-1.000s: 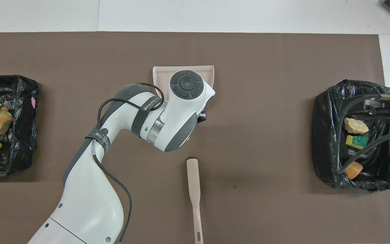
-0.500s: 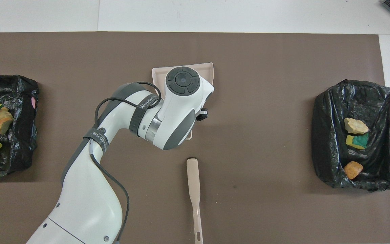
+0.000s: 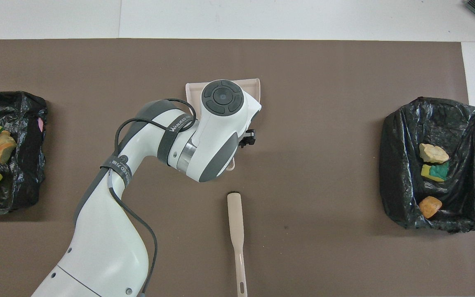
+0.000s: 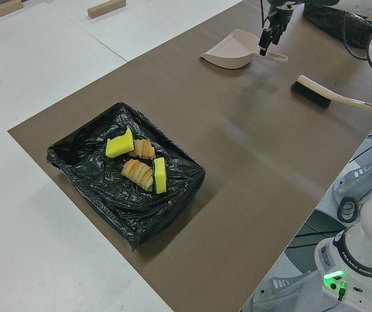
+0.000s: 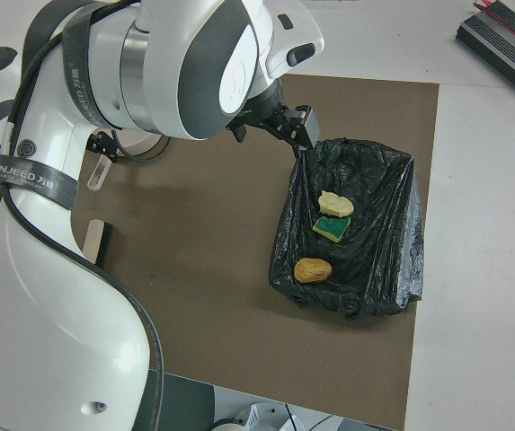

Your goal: Sweep and dump trash in bin

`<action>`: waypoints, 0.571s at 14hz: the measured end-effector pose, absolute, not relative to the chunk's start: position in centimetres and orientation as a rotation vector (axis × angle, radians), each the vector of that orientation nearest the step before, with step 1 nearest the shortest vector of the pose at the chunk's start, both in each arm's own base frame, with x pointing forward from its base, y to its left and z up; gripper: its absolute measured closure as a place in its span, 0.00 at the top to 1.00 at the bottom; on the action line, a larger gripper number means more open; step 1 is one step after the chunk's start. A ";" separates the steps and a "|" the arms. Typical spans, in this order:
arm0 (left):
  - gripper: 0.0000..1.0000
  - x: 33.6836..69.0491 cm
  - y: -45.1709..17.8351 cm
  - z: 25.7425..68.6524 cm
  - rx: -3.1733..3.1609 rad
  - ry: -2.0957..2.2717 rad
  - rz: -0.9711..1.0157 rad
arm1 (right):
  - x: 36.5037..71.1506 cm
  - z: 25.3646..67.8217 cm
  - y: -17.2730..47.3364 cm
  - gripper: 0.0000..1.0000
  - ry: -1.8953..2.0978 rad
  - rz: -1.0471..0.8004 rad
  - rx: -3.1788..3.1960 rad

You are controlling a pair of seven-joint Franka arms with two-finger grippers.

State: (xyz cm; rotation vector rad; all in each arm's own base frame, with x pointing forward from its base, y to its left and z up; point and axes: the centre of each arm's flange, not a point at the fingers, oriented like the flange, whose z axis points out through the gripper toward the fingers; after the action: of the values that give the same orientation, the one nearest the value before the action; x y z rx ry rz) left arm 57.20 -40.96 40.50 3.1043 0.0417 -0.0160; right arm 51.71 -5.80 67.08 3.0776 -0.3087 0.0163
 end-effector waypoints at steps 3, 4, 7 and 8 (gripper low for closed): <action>1.00 57.9 -34.5 44.9 3.104 0.145 -0.017 | 51.8 67.1 -4.8 1.00 -0.280 0.018 3.080; 1.00 57.8 -32.0 46.2 3.105 0.142 -0.021 | 51.8 67.2 -4.8 1.00 -0.280 0.019 3.080; 1.00 56.3 -23.7 50.3 3.094 0.075 -0.006 | 51.7 67.2 -4.8 1.00 -0.280 0.021 3.080; 1.00 55.4 -21.1 51.7 3.095 0.077 -0.015 | 51.7 67.2 -4.8 1.00 -0.280 0.021 3.080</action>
State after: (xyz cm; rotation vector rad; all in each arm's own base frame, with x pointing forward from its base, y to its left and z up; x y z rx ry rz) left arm 55.45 -21.10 51.73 3.0947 0.0770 -0.0145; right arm 51.73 -4.82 67.20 3.0800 -0.2804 0.0206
